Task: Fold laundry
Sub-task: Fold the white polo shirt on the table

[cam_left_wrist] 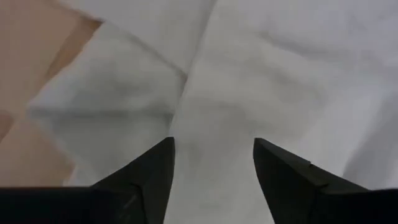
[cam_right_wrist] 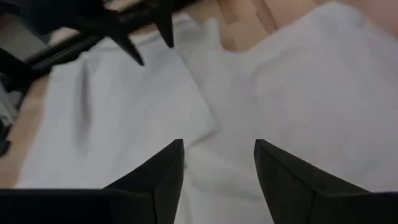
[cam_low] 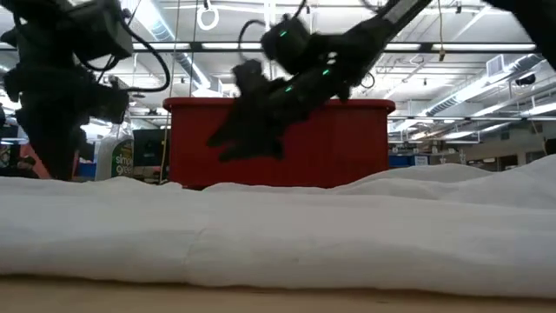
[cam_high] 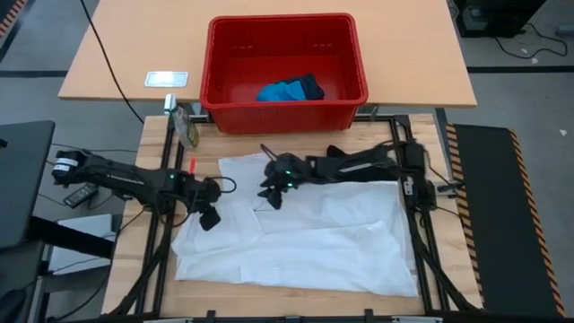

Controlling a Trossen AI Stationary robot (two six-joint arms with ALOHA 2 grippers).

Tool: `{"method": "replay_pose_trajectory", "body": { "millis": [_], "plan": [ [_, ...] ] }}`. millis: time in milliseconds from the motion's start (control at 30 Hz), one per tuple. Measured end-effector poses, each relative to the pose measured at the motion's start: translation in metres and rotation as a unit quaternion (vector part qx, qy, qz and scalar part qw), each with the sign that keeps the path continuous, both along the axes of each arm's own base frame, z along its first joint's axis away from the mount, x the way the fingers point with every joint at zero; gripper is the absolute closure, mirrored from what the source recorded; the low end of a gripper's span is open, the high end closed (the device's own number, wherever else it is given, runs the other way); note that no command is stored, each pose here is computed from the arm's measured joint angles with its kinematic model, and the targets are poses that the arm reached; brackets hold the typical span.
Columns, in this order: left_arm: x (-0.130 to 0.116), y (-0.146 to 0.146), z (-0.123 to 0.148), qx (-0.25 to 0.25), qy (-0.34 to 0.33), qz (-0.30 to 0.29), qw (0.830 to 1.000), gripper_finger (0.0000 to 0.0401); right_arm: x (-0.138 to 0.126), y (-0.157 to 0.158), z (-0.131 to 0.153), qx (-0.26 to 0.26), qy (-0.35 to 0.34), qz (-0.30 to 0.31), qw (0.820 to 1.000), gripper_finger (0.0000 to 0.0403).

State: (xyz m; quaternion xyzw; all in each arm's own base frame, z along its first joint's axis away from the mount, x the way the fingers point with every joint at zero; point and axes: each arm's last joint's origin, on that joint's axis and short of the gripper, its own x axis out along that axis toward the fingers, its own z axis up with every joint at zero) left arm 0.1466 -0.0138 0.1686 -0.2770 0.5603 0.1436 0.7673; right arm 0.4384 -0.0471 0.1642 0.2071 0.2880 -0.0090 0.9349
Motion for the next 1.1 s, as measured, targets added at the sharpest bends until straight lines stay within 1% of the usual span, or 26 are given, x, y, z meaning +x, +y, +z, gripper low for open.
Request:
{"method": "replay_pose_trajectory", "body": {
  "millis": [100, 200, 267, 400, 533, 600, 667, 767, 833, 933, 967, 1033, 1100],
  "plan": [
    [-0.001, -0.001, -0.009, -0.023, -0.006, -0.028, 0.999, 0.0178, 0.021, -0.006, -0.010, 0.017, -0.001, -0.004, 1.000, 0.0198],
    [-0.002, 0.000, -0.012, -0.037, -0.001, -0.017, 0.999, 0.0200, 0.036, -0.007, -0.018, 0.042, -0.003, -0.005, 0.999, 0.0199],
    [-0.002, 0.000, -0.011, -0.038, -0.003, -0.014, 0.999, 0.0225, 0.044, -0.007, -0.024, 0.055, -0.001, 0.004, 0.998, 0.0200],
    [-0.002, 0.000, -0.011, -0.038, -0.003, -0.014, 0.999, 0.0288, 0.056, -0.007, -0.039, 0.097, 0.009, 0.028, 0.995, 0.0201],
    [-0.002, 0.000, -0.011, -0.038, -0.003, -0.013, 0.999, 0.0352, 0.062, -0.007, -0.052, 0.113, 0.023, 0.027, 0.993, 0.0204],
    [-0.002, 0.000, -0.011, -0.039, -0.003, -0.012, 0.999, 0.0383, 0.063, -0.007, -0.053, 0.120, 0.022, 0.031, 0.992, 0.0211],
    [-0.001, 0.000, -0.009, -0.039, -0.004, -0.013, 0.999, 0.0393, 0.063, -0.006, -0.052, 0.117, 0.020, 0.034, 0.992, 0.0227],
    [0.002, 0.000, -0.002, -0.034, -0.017, -0.017, 0.999, 0.0393, 0.063, -0.005, -0.052, 0.111, 0.018, 0.044, 0.993, 0.0265],
    [0.004, 0.001, 0.004, -0.018, -0.020, -0.024, 0.999, 0.0395, 0.063, -0.003, -0.051, 0.116, 0.017, 0.056, 0.992, 0.0302],
    [0.007, 0.002, 0.018, 0.020, -0.023, -0.037, 0.999, 0.0398, 0.063, -0.001, -0.050, 0.114, 0.012, 0.082, 0.990, 0.0369],
    [0.007, 0.003, 0.023, 0.033, -0.020, -0.045, 0.998, 0.0398, 0.063, 0.000, -0.050, 0.111, 0.011, 0.088, 0.990, 0.0383],
    [0.007, 0.003, 0.031, 0.050, -0.012, -0.065, 0.997, 0.0399, 0.063, 0.002, -0.046, 0.104, 0.012, 0.087, 0.991, 0.0386],
    [0.006, 0.004, 0.038, 0.055, -0.004, -0.078, 0.995, 0.0399, 0.063, 0.005, -0.035, 0.086, 0.002, 0.070, 0.994, 0.0383]
  ]
}}
